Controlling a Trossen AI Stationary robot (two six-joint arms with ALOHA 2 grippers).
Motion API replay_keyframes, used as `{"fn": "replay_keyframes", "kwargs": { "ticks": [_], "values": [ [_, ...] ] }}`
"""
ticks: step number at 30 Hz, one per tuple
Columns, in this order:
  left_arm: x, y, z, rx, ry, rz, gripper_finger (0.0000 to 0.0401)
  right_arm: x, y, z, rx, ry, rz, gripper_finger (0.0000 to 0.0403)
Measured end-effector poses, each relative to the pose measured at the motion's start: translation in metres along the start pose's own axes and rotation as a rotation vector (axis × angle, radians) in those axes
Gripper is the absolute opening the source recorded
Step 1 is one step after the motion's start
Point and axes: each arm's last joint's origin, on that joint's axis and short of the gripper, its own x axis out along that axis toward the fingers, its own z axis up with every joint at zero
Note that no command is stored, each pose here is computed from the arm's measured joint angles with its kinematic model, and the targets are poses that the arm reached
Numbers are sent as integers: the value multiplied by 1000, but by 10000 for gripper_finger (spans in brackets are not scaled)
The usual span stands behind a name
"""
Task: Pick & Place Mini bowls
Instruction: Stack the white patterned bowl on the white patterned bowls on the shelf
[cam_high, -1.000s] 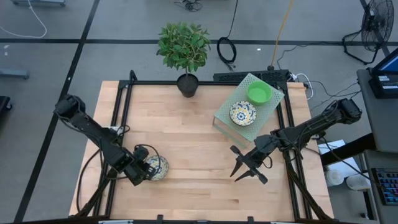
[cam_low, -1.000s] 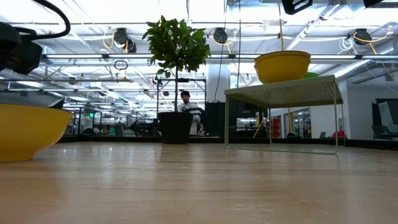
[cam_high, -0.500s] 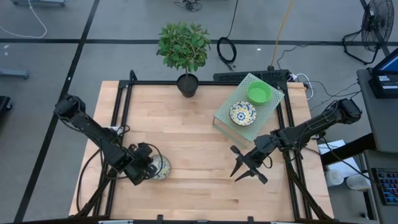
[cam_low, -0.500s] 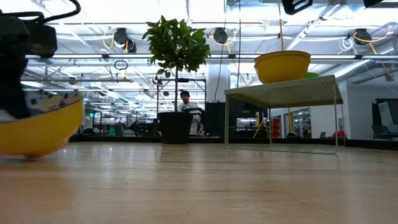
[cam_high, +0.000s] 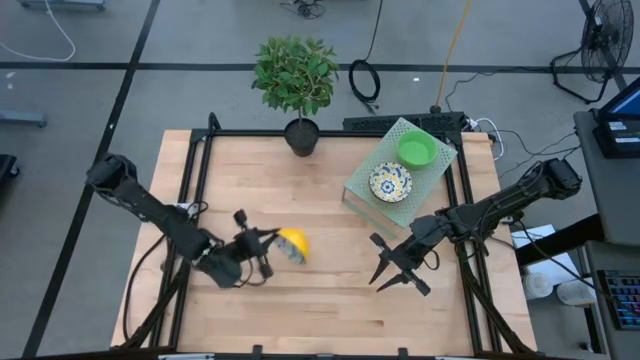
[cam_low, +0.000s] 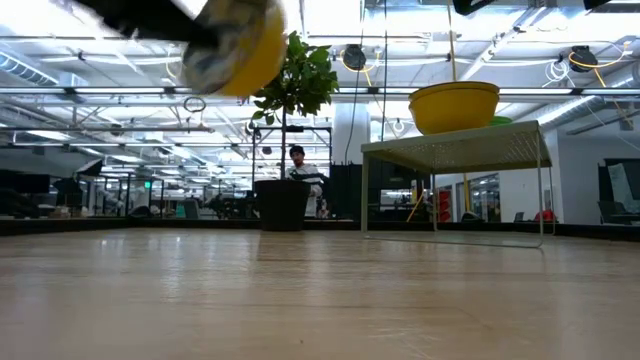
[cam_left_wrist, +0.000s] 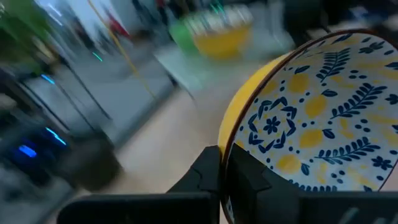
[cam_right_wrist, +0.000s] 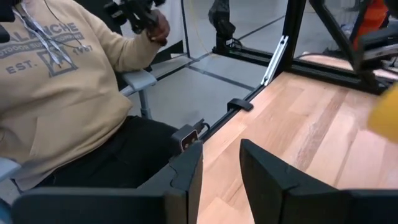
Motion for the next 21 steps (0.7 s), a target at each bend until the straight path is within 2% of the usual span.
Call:
{"fn": "replay_keyframes", "kwargs": {
  "ticks": [3,5,7,12,15,21],
  "values": [
    [11,6,24,31,-102,62,10,1,0,1,-6,-12,-26,93],
    [20,12,34,42,-146,95,10,5,1,0,-12,-14,-105,94],
    [27,16,39,74,-164,133,10,10,2,-2,-35,0,-237,95],
    [40,24,48,121,-165,244,10,15,4,-7,-177,65,-672,111],
    [50,24,54,173,-115,347,10,16,5,-5,-253,68,-793,141],
    [75,2,71,311,-36,461,10,22,1,-8,-308,96,-894,239]
  ]
}}
